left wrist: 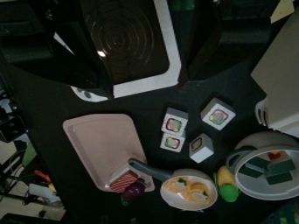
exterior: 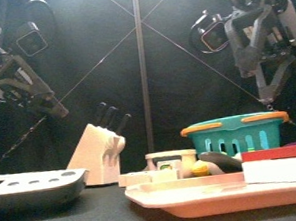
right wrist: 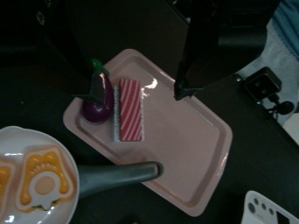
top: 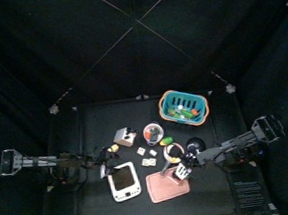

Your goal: Grab eggplant

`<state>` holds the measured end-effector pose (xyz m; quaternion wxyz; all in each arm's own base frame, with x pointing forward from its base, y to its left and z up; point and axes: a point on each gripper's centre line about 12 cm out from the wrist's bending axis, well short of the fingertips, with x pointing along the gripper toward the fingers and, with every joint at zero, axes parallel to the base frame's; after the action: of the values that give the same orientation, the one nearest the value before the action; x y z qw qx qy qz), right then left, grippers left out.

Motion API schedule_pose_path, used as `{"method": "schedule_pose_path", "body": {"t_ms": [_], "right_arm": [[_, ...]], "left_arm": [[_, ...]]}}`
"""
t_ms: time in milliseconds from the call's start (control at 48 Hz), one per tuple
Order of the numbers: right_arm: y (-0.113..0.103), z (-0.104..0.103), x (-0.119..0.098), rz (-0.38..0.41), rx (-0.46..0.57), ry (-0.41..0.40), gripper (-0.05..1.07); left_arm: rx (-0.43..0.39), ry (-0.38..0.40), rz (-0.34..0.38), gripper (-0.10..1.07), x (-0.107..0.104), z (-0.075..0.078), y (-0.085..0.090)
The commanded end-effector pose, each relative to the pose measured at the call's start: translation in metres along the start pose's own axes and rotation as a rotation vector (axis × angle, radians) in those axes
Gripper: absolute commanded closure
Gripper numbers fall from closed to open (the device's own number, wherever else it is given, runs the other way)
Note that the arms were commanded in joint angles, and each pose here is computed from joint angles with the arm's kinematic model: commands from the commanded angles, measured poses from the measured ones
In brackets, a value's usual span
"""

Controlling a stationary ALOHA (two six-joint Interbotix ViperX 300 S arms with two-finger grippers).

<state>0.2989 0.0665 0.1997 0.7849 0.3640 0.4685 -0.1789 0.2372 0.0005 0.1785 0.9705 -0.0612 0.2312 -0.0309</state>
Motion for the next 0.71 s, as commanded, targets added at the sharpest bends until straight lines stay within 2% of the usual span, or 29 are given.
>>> {"method": "schedule_pose_path", "body": {"t_ms": [0,250,375,688], "right_arm": [[-0.002,-0.008,-0.01,-0.004,-0.038,-0.023,0.07],[-0.027,-0.044,0.002,-0.1,-0.103,0.038,0.08],[-0.033,-0.05,0.007,-0.123,-0.115,0.052,0.08],[-0.028,-0.054,0.022,-0.138,-0.179,0.055,0.08]], "left_arm": [[0.0,-0.02,-0.004,0.03,0.0,0.006,0.0],[-0.001,-0.019,-0.003,0.03,0.001,0.006,0.0],[-0.001,-0.017,-0.003,0.03,0.0,0.005,0.0],[-0.002,-0.012,-0.003,0.03,0.002,0.005,0.0]]}}
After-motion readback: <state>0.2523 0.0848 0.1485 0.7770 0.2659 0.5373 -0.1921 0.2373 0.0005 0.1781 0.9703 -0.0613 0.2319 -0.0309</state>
